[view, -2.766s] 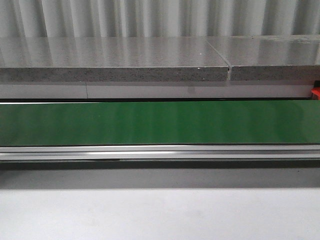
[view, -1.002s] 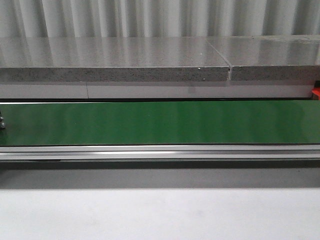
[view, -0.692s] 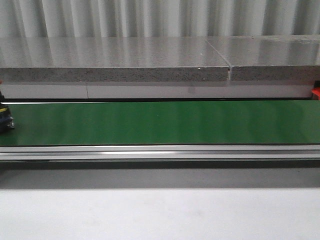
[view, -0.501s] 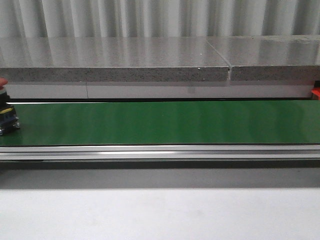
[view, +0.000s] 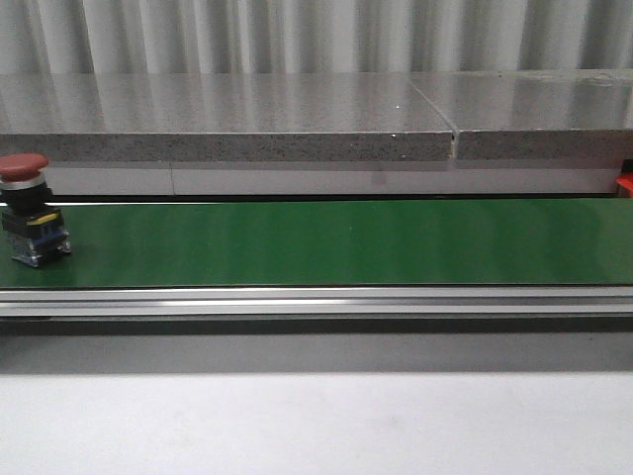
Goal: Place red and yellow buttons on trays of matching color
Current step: 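Move the left gripper to a yellow push-button and grasp it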
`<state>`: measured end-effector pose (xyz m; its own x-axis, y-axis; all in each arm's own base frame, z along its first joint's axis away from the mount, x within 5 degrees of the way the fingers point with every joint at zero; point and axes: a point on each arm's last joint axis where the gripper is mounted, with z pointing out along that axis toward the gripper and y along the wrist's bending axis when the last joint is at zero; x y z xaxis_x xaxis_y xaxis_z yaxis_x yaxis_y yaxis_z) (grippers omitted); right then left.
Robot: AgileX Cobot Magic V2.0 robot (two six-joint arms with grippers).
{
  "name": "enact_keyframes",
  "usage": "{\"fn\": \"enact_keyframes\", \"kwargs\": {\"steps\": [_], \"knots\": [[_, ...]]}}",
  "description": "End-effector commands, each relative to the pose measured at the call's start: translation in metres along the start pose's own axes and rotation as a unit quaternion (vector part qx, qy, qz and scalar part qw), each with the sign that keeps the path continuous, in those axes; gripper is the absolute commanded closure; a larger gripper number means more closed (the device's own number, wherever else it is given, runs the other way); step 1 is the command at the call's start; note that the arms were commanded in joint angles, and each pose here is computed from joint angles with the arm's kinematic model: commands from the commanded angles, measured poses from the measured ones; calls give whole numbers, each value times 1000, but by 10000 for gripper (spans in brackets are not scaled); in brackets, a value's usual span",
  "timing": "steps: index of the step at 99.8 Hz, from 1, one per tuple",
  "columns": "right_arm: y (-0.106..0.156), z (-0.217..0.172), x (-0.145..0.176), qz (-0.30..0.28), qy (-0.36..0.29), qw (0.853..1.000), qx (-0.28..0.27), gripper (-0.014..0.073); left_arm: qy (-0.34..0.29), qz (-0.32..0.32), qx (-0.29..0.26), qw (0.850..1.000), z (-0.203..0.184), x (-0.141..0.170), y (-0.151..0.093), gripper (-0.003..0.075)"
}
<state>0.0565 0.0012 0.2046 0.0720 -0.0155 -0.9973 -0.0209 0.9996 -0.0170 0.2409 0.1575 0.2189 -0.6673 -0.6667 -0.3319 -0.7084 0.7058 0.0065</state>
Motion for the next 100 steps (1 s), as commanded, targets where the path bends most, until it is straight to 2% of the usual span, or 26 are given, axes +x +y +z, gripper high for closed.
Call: {"fn": "enact_keyframes", "kwargs": {"steps": [1, 29, 62, 74, 87, 100], "knots": [[0, -2, -12, -5, -49, 999, 4, 676, -36, -6, 8, 999, -8, -16, -1, 102], [0, -2, -12, -5, -49, 999, 4, 676, -4, 7, -3, 1000, 22, -25, -5, 102], [0, -2, -12, -5, -49, 999, 4, 676, -24, 17, -4, 1000, 26, -30, -6, 114], [0, -2, -12, -5, -49, 999, 4, 676, -24, 17, -4, 1000, 26, -30, -6, 216], [0, -2, -12, -5, -49, 999, 4, 676, -24, 17, -4, 1000, 26, -30, -5, 403], [0, -2, -12, -5, -49, 999, 4, 676, -29, 22, -8, 999, 22, -30, -4, 552]]}}
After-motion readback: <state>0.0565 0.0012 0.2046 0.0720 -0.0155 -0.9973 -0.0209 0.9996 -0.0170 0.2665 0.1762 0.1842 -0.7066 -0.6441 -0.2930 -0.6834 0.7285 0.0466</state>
